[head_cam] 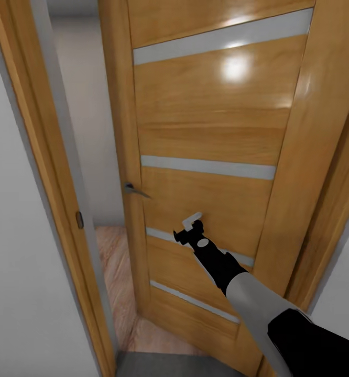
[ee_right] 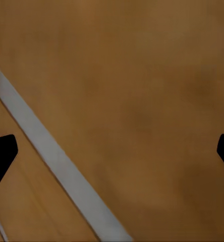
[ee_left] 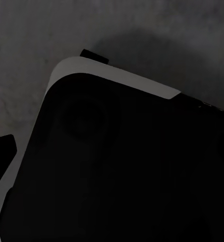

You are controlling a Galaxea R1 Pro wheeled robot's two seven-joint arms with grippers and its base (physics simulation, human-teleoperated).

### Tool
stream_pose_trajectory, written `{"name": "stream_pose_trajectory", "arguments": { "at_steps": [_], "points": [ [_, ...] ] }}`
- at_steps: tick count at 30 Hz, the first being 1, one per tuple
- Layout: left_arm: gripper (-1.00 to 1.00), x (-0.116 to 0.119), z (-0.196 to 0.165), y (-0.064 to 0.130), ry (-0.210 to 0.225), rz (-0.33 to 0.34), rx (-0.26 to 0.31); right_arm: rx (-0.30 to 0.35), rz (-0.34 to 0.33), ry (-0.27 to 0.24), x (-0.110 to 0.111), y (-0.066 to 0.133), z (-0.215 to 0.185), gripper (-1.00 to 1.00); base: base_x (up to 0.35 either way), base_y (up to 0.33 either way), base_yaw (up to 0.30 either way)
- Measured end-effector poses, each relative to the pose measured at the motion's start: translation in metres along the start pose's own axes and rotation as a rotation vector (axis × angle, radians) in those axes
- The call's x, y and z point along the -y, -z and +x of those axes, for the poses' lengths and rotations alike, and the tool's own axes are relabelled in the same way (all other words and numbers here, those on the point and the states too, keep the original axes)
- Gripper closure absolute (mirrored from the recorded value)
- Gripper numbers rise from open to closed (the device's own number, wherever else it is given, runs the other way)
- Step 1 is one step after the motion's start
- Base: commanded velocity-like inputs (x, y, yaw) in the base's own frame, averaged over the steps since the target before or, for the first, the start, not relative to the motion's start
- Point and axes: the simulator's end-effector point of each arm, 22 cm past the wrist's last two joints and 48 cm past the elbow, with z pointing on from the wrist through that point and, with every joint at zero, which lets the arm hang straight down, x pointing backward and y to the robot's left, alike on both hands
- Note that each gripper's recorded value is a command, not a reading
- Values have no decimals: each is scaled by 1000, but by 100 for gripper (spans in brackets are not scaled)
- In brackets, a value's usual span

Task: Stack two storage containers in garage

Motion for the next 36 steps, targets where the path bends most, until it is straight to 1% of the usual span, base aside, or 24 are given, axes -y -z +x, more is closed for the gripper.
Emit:
{"name": "stream_pose_trajectory", "arguments": {
  "at_steps": [6, 9, 16, 25, 33, 36],
  "points": [
    [-100, 0, 0, 0, 0, -1, 0, -5, 3, 40, 1, 0, 3, -100, 257, 0, 0],
    [-100, 0, 0, 0, 0, 0, 0, -4, 5, 52, 1, 0, 3, -100, 276, 0, 0],
    [-100, 2, 0, 0, -1, 2, 0, -3, 7, 57, 1, 0, 3, -100, 263, 0, 0],
    [-100, 1, 0, 0, -1, 2, 2, -11, 11, 53, 3, 0, 5, -100, 195, 0, 0],
    [-100, 1, 0, 0, -1, 1, 2, -18, 18, 46, 5, -1, 7, -100, 114, 0, 0],
    [-100, 1, -1, 0, 0, 1, 3, -42, 13, 50, 3, -1, 19, -100, 21, 0, 0]
  ]
}}
